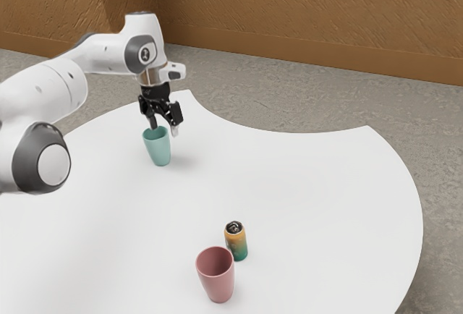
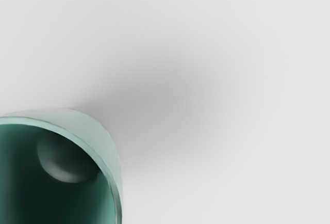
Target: Place the left cup onto the right cup
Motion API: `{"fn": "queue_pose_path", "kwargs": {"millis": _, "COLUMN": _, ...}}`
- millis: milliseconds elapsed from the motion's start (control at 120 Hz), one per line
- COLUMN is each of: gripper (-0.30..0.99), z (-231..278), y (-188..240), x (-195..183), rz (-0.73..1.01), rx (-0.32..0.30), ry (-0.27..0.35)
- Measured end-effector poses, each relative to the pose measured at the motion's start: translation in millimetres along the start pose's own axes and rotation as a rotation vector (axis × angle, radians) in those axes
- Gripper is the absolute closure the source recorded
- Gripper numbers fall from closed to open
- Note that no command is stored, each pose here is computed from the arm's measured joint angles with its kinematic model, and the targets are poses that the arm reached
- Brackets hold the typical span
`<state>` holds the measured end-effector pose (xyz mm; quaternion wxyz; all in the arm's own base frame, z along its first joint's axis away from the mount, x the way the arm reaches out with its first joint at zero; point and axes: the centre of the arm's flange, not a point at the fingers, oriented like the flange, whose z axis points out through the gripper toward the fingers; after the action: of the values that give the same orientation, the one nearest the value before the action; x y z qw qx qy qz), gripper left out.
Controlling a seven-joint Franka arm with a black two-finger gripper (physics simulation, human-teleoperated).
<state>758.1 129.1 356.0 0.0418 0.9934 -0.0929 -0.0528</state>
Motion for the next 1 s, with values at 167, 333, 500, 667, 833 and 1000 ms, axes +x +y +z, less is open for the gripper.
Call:
{"fn": "queue_pose_path", "kwargs": {"millis": 167, "gripper": 0.0, "z": 8.6, "y": -3.2, "x": 2.1, "rz": 0.034, "rx": 0.013, "ry": -0.001}}
{"fn": "queue_pose_path", "kwargs": {"millis": 333, "gripper": 0.0, "z": 25.4, "y": -4.7, "x": 5.8, "rz": 0.06, "rx": 0.026, "ry": -0.01}}
{"fn": "queue_pose_path", "kwargs": {"millis": 500, "gripper": 0.0, "z": 38.8, "y": -4.8, "x": 7.7, "rz": 0.076, "rx": 0.027, "ry": -0.02}}
{"fn": "queue_pose_path", "kwargs": {"millis": 667, "gripper": 0.0, "z": 56.4, "y": -4.7, "x": 8.1, "rz": 0.087, "rx": 0.02, "ry": -0.038}}
{"fn": "queue_pose_path", "kwargs": {"millis": 833, "gripper": 0.26, "z": 58.3, "y": -4.5, "x": 8.9, "rz": 0.09, "rx": 0.033, "ry": -0.039}}
{"fn": "queue_pose_path", "kwargs": {"millis": 1000, "gripper": 0.58, "z": 57.5, "y": -1.4, "x": 9.8, "rz": 0.094, "rx": 0.049, "ry": -0.047}}
